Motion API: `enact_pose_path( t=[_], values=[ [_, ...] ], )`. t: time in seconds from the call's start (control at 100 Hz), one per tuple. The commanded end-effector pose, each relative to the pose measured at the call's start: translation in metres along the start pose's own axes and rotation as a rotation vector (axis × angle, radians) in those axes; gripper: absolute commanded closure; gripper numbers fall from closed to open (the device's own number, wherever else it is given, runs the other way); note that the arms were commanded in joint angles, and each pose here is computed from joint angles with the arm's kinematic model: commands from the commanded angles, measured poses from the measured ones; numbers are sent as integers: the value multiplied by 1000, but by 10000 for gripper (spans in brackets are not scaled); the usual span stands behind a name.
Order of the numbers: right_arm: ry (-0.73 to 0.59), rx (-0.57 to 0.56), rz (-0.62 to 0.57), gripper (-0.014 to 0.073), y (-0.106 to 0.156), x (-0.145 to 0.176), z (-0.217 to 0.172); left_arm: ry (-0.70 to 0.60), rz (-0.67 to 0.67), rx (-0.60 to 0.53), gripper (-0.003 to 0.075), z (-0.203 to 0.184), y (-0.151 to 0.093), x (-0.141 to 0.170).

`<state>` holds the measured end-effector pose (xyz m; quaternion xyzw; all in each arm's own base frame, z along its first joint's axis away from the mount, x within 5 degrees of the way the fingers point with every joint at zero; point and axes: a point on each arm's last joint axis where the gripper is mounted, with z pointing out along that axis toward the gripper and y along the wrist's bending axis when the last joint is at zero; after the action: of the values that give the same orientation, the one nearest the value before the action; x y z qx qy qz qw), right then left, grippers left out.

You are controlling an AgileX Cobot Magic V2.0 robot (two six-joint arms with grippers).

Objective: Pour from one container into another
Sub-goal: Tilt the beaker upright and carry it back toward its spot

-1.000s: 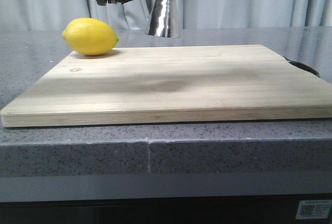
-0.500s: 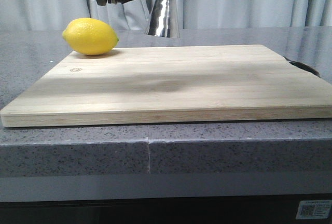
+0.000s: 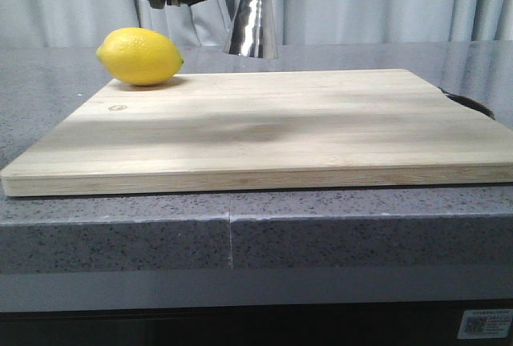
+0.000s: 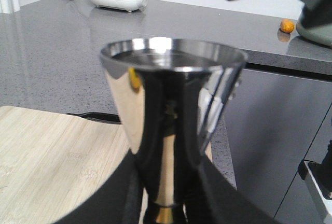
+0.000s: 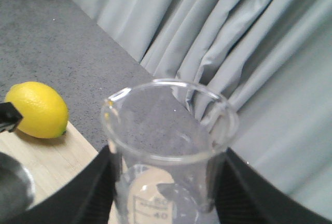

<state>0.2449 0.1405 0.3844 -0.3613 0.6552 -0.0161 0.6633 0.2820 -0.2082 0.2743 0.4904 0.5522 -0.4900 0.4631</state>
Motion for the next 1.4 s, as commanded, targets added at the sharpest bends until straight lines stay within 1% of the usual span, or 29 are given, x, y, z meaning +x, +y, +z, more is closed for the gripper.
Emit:
enact_pose_path(
  t=[0.0, 0.07, 0.15, 0.38, 0.5, 0.61, 0.68, 0.74, 0.87, 1.0, 1.24, 1.39],
  values=[
    [-32, 66, 104, 348, -20, -9, -8, -144, 47, 77, 739, -3, -16, -34],
    [-34, 76, 168, 348, -29, -5, -8, -144, 47, 77, 739, -3, -16, -34],
    [-42, 78, 208, 348, -39, 0, -8, -144, 47, 77, 739, -3, -16, -34],
    [-75, 54, 234, 348, -63, 15, -12, -144, 47, 77, 739, -3, -16, -34],
    [-99, 26, 284, 348, -78, 29, -11, -144, 47, 77, 739, -3, -16, -34],
    [-134, -22, 348, 348, -91, 46, -7, -144, 47, 77, 739, -3, -16, -34],
    [-153, -63, 360, 348, -95, 57, -2, -144, 47, 77, 739, -3, -16, -34],
    [-167, -103, 353, 348, -96, 64, 2, -144, 47, 77, 739, -3, -16, -34],
    [-154, -145, 367, 349, -96, 81, 13, -144, 47, 77, 739, -3, -16, -34],
    [-160, -203, 361, 349, -90, 90, 22, -144, 47, 77, 739, -3, -16, -34],
    [-126, -230, 358, 349, -86, 110, 36, -144, 47, 77, 739, -3, -16, -34],
    [-100, -252, 353, 349, -79, 125, 42, -144, 47, 77, 739, -3, -16, -34]
  ],
)
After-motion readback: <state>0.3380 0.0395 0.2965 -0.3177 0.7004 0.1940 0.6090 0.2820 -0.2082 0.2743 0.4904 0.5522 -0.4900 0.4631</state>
